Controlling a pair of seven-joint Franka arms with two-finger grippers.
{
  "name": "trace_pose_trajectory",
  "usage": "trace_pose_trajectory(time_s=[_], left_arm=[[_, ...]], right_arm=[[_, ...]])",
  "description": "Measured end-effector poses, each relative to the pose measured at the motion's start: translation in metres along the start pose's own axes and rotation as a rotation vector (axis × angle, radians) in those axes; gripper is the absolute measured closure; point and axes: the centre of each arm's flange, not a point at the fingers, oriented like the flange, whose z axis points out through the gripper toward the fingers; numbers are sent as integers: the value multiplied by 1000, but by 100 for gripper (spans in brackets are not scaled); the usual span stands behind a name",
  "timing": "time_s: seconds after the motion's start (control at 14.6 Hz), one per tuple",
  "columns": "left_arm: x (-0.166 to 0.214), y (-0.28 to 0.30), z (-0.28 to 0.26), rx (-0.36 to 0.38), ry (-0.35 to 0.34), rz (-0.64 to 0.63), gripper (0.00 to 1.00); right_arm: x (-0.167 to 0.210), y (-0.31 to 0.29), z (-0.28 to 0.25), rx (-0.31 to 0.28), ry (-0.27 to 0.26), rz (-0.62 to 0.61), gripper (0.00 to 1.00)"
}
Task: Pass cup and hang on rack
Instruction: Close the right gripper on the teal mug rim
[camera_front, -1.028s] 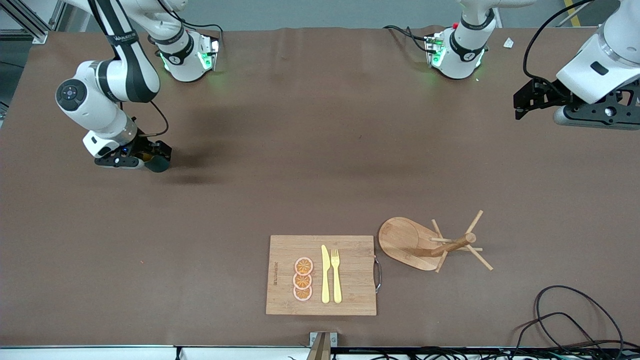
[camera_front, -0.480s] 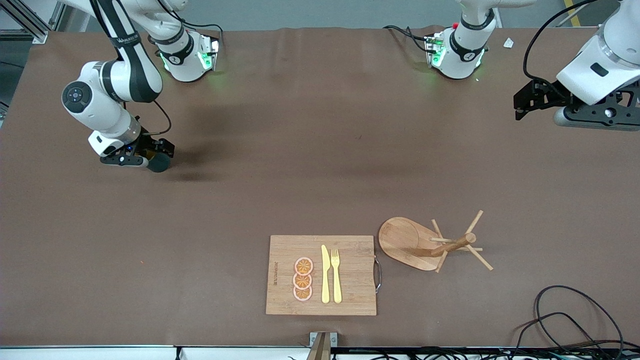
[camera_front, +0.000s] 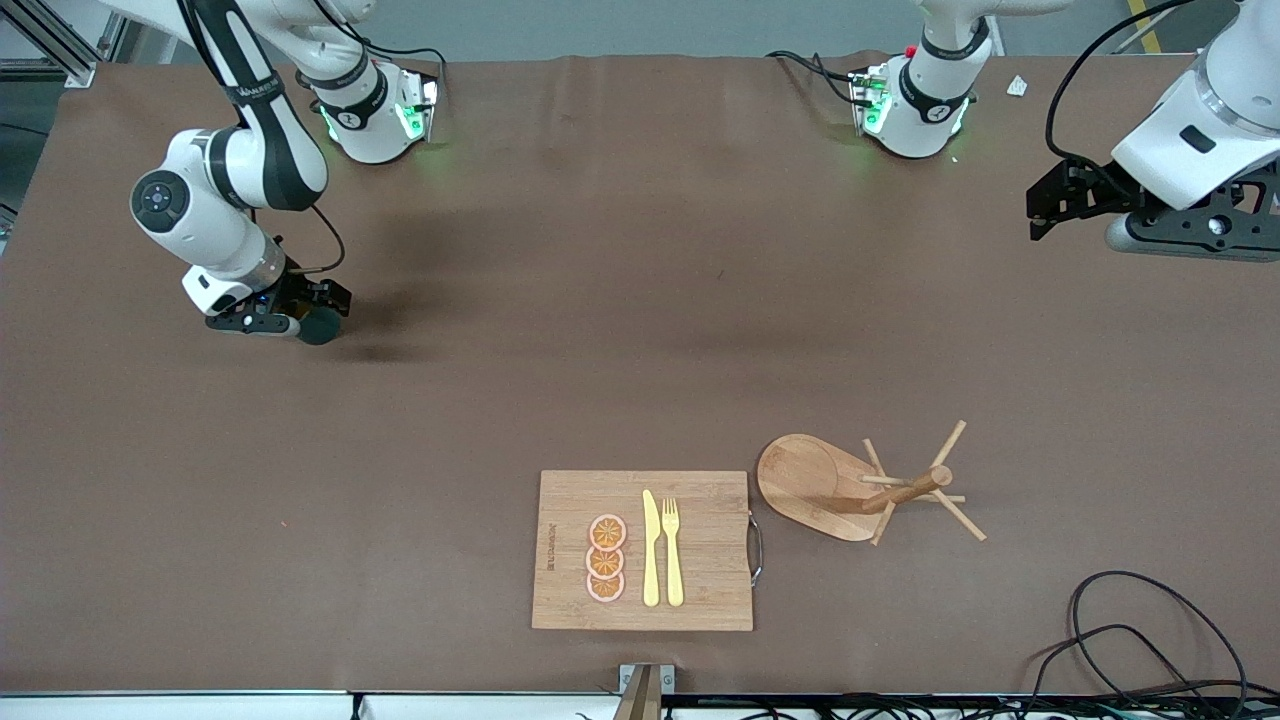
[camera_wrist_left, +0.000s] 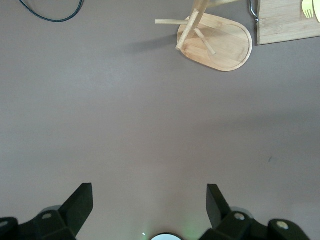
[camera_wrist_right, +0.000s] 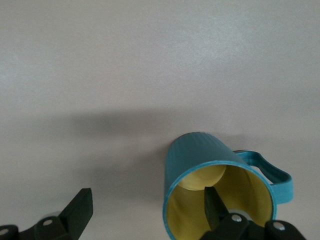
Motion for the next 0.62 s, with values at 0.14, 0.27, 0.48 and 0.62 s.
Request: trace_pose_trajectory(time_s=[0.14, 0.27, 0.48, 0.62], left_arm=[[0, 0, 0, 0, 0, 0, 0], [0, 0, 0, 0, 0, 0, 0], [0, 0, 0, 0, 0, 0, 0], [0, 0, 0, 0, 0, 0, 0]], right_arm=[[0, 6, 6, 1, -10, 13, 8], [0, 12, 11, 2, -17, 26, 19], [0, 15, 12, 3, -19, 34, 44], [0, 16, 12, 3, -19, 36, 67]])
